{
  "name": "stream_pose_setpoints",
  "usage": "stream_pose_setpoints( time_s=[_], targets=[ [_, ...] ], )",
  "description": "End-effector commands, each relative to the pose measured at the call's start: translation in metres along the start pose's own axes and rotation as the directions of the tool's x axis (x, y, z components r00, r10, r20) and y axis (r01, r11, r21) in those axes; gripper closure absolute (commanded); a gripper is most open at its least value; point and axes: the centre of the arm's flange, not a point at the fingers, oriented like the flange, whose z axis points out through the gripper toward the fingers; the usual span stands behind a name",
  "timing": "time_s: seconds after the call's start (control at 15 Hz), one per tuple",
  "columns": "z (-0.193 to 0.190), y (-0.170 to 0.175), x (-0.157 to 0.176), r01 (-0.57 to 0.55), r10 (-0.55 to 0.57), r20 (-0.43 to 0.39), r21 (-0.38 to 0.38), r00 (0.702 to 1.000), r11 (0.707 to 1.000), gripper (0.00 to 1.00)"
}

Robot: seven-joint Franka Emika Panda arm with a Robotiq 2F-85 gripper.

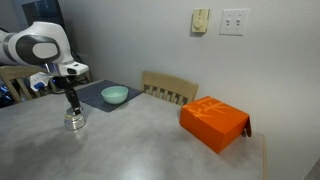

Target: Put the silver lid on top of the silver tin

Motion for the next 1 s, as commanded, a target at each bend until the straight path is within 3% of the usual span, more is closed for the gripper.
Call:
stream_pose_setpoints(
  time_s=[0.0, 0.93],
  targets=[
    [0.0027, -0.0031, 0.0049, 0.017, -0.018, 0.029, 0.008, 0.999, 1.000, 0.56],
    [0.0010, -0.0043, -0.0011, -0.055, 0.053, 0.057, 0.036, 0.997, 0.998, 0.56]
  ],
)
